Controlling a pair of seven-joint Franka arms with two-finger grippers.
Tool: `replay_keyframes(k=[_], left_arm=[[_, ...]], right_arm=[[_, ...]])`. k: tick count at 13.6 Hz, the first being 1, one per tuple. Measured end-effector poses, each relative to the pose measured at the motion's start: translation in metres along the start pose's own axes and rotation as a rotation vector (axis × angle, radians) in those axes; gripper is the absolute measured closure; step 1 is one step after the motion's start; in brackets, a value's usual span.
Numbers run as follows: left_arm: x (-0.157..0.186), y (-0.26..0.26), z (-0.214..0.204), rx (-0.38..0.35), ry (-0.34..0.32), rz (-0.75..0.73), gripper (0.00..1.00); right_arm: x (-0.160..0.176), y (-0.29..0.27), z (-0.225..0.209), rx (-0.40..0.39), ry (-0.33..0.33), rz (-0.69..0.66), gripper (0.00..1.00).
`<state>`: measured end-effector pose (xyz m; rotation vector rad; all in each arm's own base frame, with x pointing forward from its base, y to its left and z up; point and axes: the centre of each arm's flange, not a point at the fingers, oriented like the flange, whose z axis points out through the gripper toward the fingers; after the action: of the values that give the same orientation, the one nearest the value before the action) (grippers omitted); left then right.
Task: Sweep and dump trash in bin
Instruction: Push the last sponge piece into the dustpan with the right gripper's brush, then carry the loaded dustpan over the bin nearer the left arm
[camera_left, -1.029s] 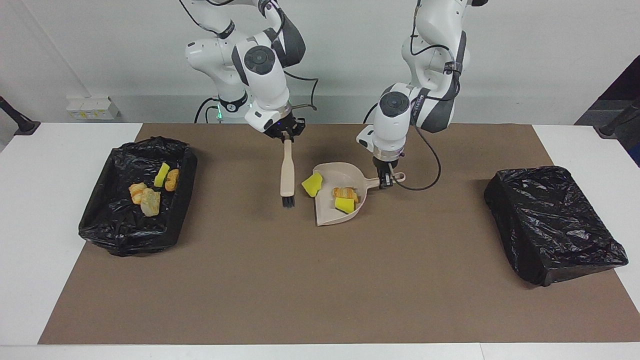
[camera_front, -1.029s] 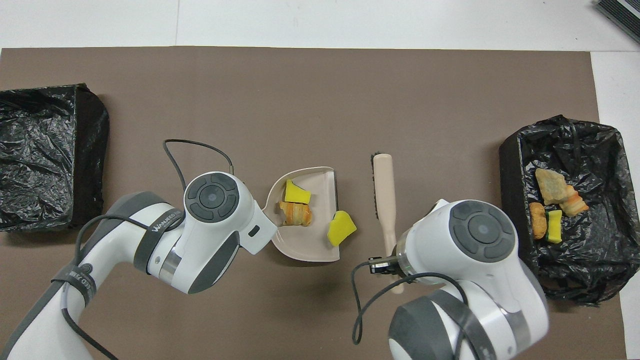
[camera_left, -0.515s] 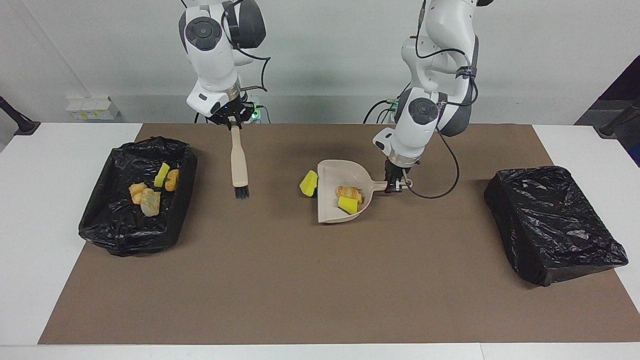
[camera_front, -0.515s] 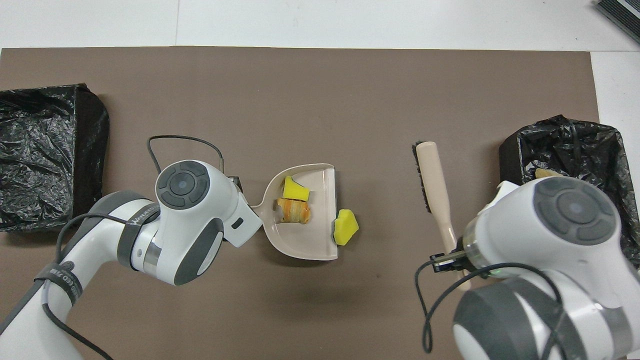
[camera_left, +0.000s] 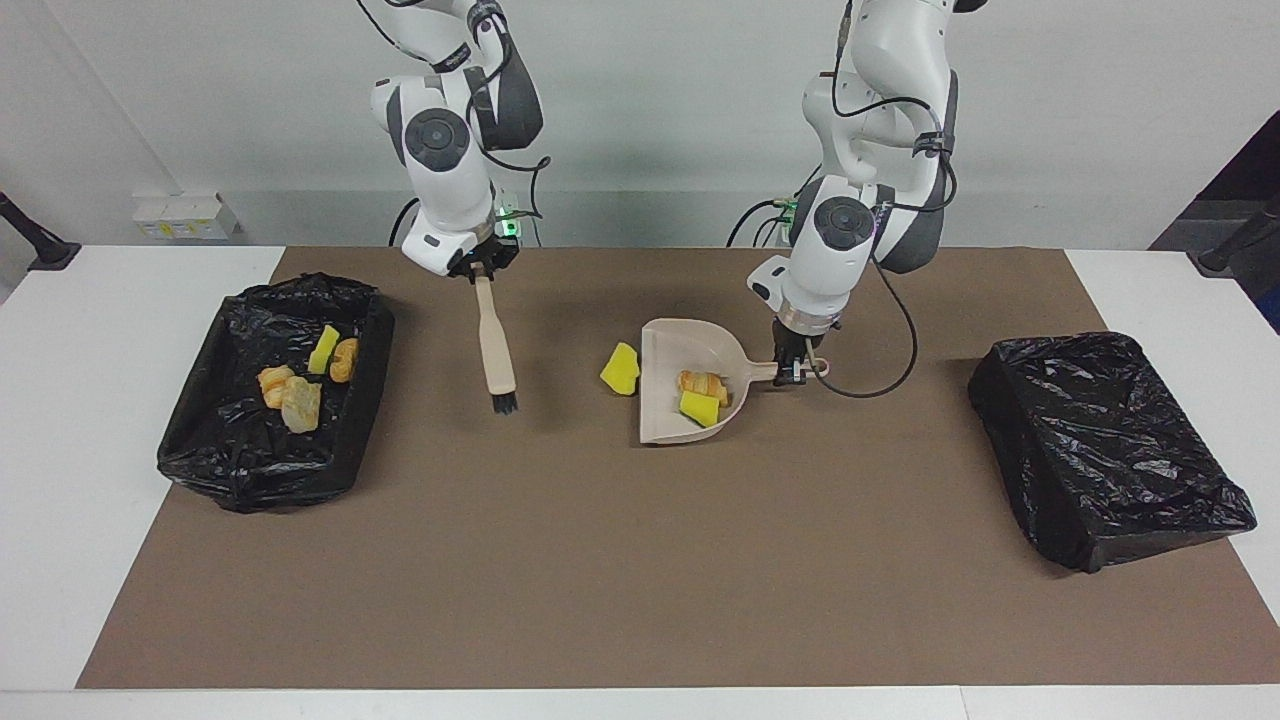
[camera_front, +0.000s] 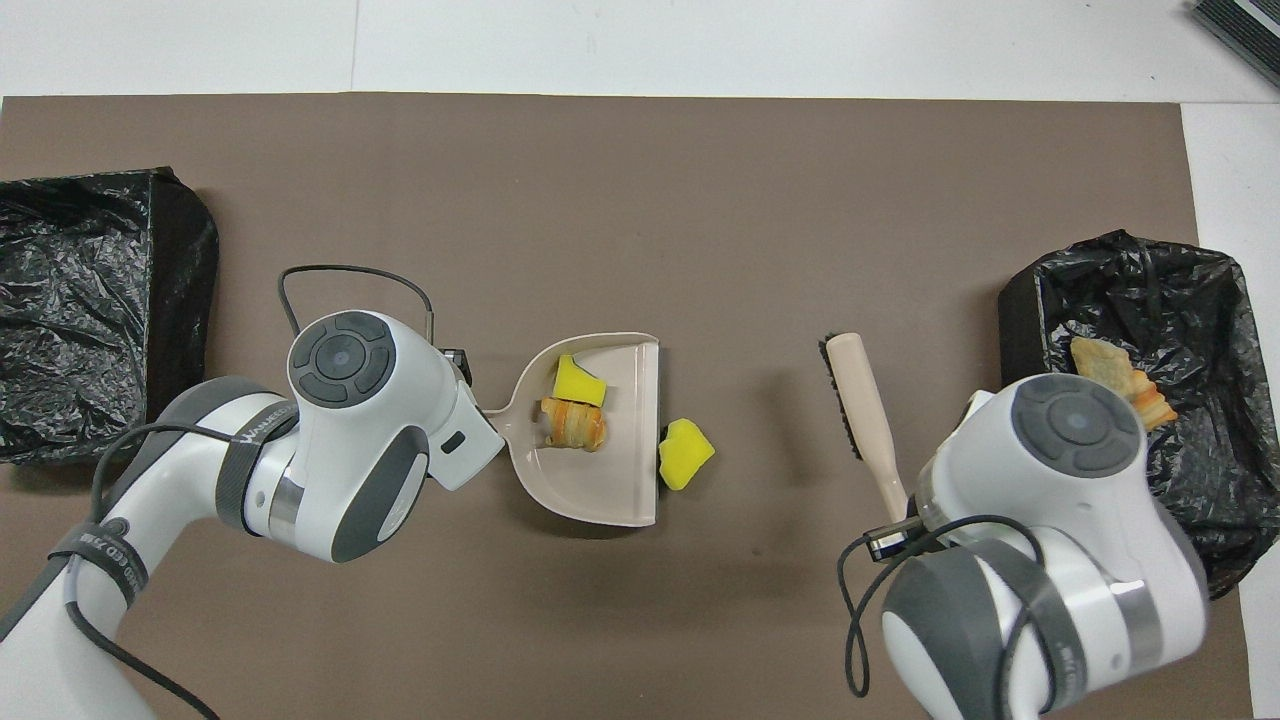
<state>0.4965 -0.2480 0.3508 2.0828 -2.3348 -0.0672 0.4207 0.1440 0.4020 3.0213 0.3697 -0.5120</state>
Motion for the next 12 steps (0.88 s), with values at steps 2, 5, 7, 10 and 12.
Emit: replay_keyframes(k=[2,5,7,10,12], left_arm=[[0.002,0.004,0.002,0.007,-0.075,-0.010,0.68],[0.010,0.011,-0.001,0.010,-0.120,-0.030,0.68],[0.010,0.011,-0.002,0.008,-0.122,-0.034,0.68],[0.010,0.011,-0.001,0.008,-0.122,-0.036,0.68],[0.010,0.012,-0.001,0.008,-0.122,-0.038,0.68]], right_arm=[[0.008,-0.036,0.020,0.031,-0.022,0.044,0.74],[0.021,-0.082,0.044,0.114,-0.038,0.128,0.74],[0.026,-0.100,0.054,0.174,-0.056,0.156,0.74],[0.034,-0.138,0.065,0.277,-0.029,0.204,0.74],[0.034,-0.163,0.066,0.338,-0.019,0.237,0.74]])
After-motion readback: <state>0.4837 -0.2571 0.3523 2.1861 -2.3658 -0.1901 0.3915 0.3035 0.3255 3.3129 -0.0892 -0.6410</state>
